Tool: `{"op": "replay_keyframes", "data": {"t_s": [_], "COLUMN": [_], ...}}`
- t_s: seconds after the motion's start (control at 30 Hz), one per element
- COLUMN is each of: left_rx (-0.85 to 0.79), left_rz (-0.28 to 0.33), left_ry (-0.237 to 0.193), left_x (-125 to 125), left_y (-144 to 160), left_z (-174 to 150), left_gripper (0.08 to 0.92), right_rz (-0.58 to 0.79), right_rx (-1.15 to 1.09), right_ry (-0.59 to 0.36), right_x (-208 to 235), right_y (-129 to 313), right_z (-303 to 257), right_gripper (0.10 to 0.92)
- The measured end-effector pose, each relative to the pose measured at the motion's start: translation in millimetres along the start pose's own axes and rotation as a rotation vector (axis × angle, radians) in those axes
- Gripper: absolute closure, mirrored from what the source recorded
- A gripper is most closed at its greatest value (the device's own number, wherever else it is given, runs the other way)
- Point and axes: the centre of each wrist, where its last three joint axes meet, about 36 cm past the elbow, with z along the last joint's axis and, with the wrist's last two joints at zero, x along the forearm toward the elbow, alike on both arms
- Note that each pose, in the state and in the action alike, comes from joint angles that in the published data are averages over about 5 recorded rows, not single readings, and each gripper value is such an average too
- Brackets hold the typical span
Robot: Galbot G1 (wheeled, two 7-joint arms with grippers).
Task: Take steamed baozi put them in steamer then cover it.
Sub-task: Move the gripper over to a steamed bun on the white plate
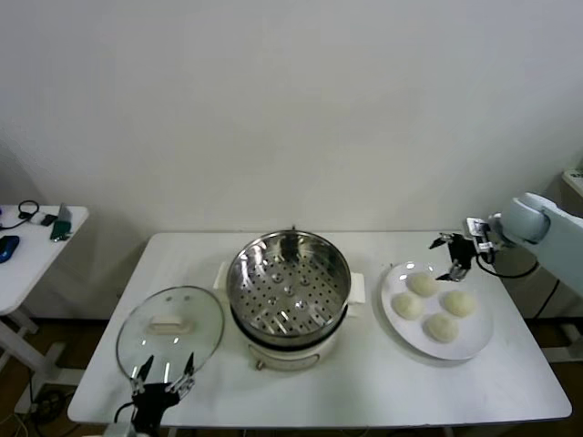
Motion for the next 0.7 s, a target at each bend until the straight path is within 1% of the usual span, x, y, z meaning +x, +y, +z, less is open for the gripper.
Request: {"op": "replay_keyframes", "data": {"t_s": [0.3, 0.7], "left_rx": [-0.005, -0.008], "left_rz": [-0.007, -0.009], "left_ry": [-0.002, -0.003], "left_x": [1, 4], "left_y": [3, 4], "left_z": [1, 3], "left_gripper": [0.177, 0.177], "right_rz": [-0.037, -0.018], "right_rx": [0.017, 0.027], "right_ry": [0.042, 0.095], "right_x": [-33, -75], "right_y": [-12, -24], "right_z": [-14, -33], "right_gripper": [0.2, 0.2]}}
